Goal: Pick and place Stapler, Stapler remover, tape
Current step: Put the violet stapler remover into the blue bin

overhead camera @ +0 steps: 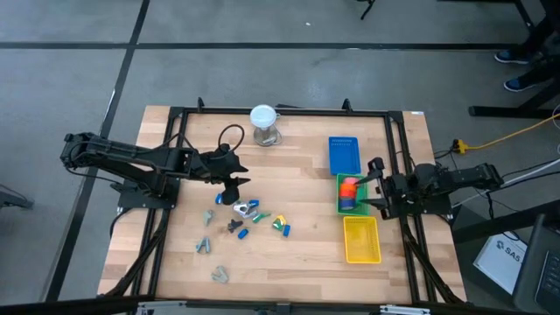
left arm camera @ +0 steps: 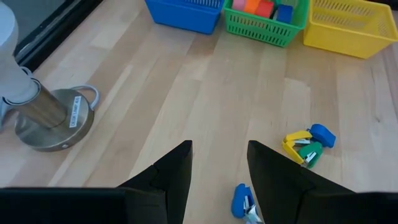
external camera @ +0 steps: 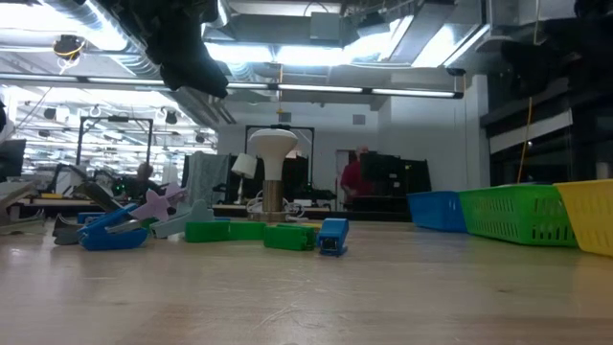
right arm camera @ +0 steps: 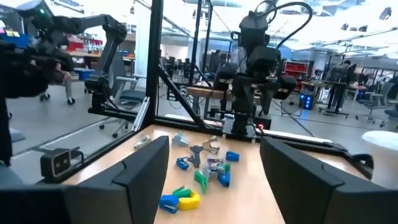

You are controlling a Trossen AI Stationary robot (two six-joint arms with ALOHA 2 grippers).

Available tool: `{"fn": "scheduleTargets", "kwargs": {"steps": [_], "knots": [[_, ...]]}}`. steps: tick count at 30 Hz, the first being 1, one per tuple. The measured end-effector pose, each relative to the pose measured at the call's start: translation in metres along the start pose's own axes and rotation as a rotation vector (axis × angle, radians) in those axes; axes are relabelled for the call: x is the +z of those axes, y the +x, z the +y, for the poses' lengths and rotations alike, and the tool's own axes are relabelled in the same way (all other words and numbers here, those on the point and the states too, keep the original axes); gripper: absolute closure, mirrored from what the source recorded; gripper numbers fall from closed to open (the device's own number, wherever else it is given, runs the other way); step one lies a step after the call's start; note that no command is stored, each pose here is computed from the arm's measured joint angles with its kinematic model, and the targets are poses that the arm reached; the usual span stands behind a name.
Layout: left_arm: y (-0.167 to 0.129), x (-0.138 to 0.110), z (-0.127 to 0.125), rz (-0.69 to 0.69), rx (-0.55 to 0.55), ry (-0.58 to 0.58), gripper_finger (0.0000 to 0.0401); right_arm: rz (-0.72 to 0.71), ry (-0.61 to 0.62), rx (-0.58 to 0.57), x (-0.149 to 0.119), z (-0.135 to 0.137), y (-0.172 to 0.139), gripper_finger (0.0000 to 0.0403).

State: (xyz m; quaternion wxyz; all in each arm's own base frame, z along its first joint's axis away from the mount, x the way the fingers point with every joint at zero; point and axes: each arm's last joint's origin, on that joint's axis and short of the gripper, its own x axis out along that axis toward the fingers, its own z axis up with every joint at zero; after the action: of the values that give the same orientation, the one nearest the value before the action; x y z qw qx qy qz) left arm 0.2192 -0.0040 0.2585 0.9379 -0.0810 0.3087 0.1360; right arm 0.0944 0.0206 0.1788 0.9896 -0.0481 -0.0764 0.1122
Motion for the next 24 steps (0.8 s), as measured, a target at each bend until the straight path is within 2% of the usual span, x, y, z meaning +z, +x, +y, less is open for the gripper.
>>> {"fn": "scheduleTargets", "kwargs": {"steps": [3, 6, 12, 15, 18, 24], "knots": [[0.0, 0.0, 0.0, 0.0, 0.0, 0.0, 0.0249, -0.034, -0.056, -0.005, 0.004, 0.0, 0.0, 0.0143], [0.0, 0.0, 0.0, 0.0, -0.001, 0.02, 0.0249, 0.012, -0.056, -0.01, -0.001, 0.0, 0.0, 0.0143], [0.0, 0.001, 0.001, -0.013, 0.027, 0.223, 0.0249, 0.088, -0.031, -0.052, -0.008, -0.003, -0.001, 0.0143], [0.0, 0.006, 0.0, -0.061, 0.052, 0.267, 0.0249, 0.122, -0.034, -0.071, -0.011, -0.005, -0.001, 0.0143], [-0.001, 0.011, -0.001, -0.116, 0.034, 0.241, 0.0249, 0.129, -0.074, -0.079, -0.012, -0.007, -0.001, 0.0143], [-0.002, 0.015, -0.007, -0.168, -0.04, 0.044, 0.0249, 0.14, -0.214, -0.094, -0.012, -0.009, -0.001, 0.0143]]}}
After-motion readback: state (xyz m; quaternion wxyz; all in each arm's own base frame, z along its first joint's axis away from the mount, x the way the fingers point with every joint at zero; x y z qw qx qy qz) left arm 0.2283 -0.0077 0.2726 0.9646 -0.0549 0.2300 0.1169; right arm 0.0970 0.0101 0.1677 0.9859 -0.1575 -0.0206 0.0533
